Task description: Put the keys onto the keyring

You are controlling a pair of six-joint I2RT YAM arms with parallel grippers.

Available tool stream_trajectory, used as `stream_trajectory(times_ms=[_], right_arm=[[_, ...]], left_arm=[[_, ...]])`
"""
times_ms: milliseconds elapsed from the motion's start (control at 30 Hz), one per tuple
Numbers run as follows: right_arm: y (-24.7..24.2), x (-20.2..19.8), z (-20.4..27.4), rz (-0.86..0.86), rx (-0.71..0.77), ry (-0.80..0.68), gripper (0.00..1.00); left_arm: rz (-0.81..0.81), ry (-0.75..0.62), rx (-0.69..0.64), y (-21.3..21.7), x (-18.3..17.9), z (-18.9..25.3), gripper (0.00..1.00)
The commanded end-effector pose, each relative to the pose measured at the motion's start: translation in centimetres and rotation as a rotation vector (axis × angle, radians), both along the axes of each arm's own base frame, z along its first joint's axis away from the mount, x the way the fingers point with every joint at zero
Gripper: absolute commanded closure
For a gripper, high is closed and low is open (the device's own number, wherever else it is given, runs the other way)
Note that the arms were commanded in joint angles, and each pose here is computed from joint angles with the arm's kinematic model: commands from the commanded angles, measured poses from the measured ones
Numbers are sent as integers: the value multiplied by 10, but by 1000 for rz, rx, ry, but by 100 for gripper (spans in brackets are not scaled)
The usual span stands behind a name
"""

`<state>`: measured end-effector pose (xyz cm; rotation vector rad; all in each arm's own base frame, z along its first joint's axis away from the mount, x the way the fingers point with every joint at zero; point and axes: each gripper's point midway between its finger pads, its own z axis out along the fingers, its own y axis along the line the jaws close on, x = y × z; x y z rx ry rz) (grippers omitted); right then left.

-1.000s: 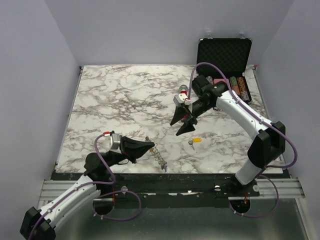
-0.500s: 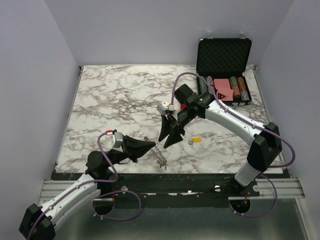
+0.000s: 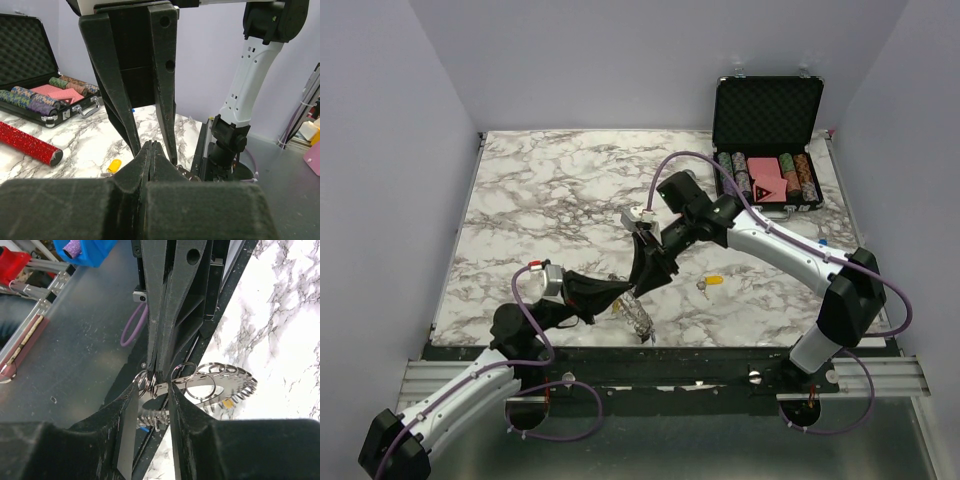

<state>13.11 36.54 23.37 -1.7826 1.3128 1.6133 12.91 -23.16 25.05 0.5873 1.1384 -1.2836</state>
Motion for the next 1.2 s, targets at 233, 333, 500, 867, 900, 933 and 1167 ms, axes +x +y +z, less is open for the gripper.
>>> stream_trajectory(times_ms=[233, 333, 500, 867, 900, 933, 1167], right_arm=[[5, -1, 6, -19, -3, -31, 93], [4, 1, 8, -22, -8, -35, 100], [2, 5, 7, -20, -41, -75, 100], [-35, 28, -27, -19, -329, -290, 100], [-39, 31, -30, -22, -353, -310, 100], [-42, 32, -32, -22, -371, -320, 100], [-58, 42, -38, -3, -499, -405, 100]], left_arm=[[52, -20, -29, 8, 3, 1, 100], [49, -15, -28, 8, 2, 0, 100], [48, 5, -6, 7, 2, -5, 100], [77, 81, 270, 12, 2, -9, 49], [78, 73, 298, 13, 1, -9, 48], [75, 78, 328, 14, 0, -12, 47], [26, 90, 467, 2, 8, -21, 55]])
